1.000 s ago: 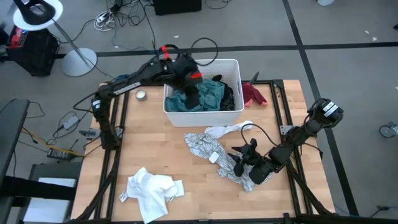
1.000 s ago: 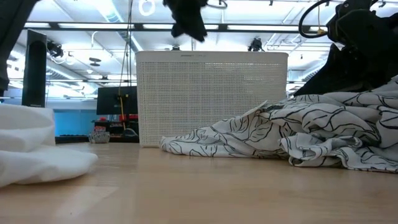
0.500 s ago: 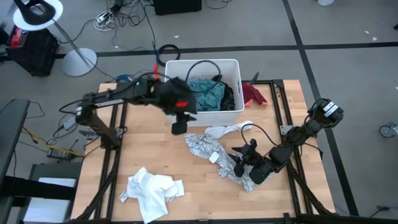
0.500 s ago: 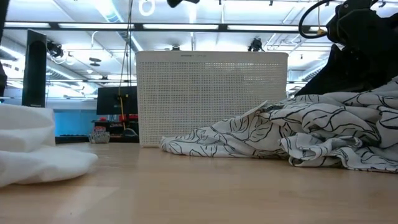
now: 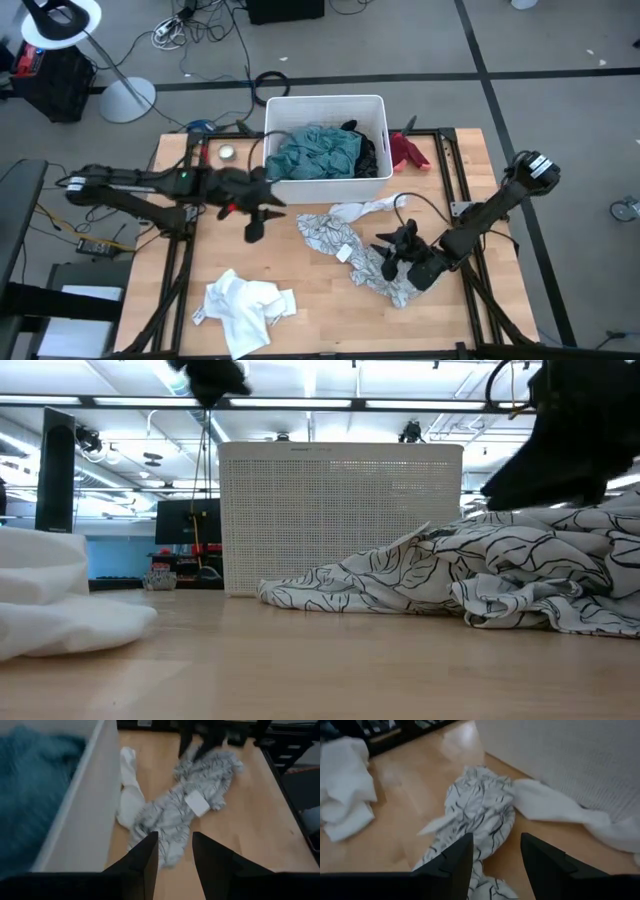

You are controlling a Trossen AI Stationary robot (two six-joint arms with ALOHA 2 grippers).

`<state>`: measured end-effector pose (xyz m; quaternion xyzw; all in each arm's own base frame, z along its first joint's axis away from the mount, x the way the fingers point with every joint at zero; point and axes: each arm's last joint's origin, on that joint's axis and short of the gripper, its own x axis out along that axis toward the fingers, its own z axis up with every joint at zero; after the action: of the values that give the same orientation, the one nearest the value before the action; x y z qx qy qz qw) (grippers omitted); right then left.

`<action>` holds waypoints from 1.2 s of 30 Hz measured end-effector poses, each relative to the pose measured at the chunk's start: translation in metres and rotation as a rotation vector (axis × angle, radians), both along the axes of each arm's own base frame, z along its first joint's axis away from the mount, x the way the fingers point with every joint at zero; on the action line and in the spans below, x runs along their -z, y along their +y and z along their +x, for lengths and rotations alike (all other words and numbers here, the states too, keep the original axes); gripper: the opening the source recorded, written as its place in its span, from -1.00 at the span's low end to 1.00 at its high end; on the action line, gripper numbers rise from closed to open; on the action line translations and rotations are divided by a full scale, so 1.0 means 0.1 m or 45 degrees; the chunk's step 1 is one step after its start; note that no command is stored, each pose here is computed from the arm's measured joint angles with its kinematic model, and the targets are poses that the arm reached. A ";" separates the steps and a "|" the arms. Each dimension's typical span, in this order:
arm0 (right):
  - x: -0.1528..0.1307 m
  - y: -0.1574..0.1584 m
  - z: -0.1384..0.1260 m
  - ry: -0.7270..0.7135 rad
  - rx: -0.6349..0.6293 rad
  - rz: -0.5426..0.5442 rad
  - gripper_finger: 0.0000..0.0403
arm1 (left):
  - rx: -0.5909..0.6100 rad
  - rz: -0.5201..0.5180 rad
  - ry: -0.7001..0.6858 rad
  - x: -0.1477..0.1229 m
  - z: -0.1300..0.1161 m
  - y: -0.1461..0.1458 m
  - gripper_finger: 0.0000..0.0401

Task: Sort clothes
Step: Put the right red sock into the white laundry organizer

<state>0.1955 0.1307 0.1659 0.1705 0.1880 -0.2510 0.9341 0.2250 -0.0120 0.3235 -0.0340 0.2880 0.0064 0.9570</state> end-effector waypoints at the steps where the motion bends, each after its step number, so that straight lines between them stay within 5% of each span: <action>1: -0.05 -0.02 -0.02 -0.013 0.002 0.012 -0.18 | 0.002 -0.016 -0.005 0.09 -0.06 -0.02 -0.37; 13: -0.43 -0.52 -0.47 0.032 0.187 0.095 -0.35 | 0.022 -0.122 -0.113 0.64 -0.41 -0.10 -0.37; 26: -0.56 -1.14 -0.67 0.103 0.574 0.139 -0.37 | -0.102 -0.063 0.045 0.79 -0.45 -0.07 -0.37; 36: -0.54 -1.39 -0.65 0.202 0.722 0.125 -0.34 | 0.017 0.020 -0.030 0.83 -0.43 -0.12 -0.37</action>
<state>0.1306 -0.0079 0.2201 0.2411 0.2171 -0.5051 0.7998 0.1818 -0.0245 0.2408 -0.0246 0.2768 0.0018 0.9606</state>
